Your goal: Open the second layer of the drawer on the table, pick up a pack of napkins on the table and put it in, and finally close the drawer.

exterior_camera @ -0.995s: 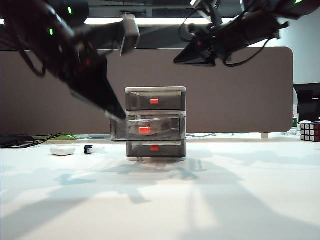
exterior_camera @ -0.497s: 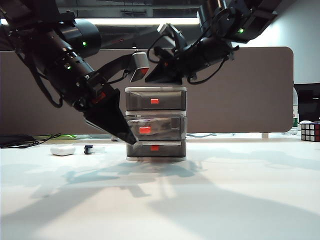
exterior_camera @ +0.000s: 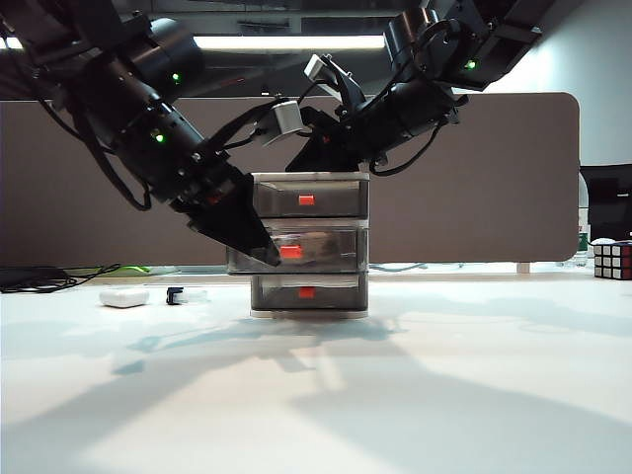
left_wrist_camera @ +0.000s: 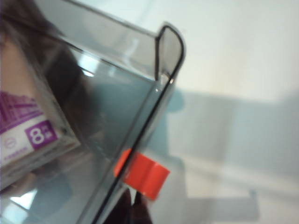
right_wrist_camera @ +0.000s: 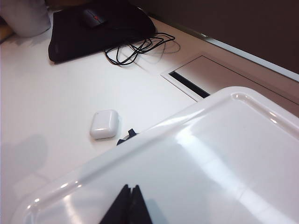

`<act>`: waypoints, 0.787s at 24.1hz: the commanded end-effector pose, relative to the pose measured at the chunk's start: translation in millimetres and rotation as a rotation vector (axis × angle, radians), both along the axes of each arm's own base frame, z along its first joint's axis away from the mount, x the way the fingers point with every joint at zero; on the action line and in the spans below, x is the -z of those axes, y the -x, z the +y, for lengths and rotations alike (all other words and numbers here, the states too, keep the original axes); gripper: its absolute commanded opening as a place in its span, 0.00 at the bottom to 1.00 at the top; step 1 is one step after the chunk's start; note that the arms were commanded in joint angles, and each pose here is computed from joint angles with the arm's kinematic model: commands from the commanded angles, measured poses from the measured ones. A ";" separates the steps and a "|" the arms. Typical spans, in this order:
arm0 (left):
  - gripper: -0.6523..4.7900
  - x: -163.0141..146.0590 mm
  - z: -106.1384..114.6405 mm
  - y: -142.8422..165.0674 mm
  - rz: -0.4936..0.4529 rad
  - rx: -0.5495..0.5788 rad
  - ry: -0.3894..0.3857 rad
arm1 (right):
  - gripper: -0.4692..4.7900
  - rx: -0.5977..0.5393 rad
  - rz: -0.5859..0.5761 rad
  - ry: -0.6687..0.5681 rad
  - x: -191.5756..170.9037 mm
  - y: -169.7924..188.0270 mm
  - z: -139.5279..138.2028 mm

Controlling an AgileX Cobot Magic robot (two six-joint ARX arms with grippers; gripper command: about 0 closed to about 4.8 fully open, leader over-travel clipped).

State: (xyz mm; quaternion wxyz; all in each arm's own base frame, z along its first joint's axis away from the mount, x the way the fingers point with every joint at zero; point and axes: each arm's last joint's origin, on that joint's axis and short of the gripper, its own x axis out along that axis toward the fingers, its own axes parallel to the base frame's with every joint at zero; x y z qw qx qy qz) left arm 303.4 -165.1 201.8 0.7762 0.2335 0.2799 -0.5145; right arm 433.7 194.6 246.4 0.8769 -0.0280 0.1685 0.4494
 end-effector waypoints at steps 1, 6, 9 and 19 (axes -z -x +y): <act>0.11 -2.8 -2.1 -7.9 -0.089 -0.042 0.005 | 0.08 0.011 0.043 0.033 6.8 1.2 -1.1; 0.11 3.6 -6.4 -18.6 -0.154 -0.096 0.010 | 0.08 0.017 0.037 0.040 7.0 1.1 -1.3; 0.11 15.0 -11.1 -27.0 -0.192 -0.156 -0.010 | 0.08 0.017 0.037 0.041 7.2 1.1 -1.3; 0.11 12.2 -21.8 -32.5 -0.294 -0.197 0.036 | 0.08 0.013 0.046 0.067 10.6 2.3 -2.0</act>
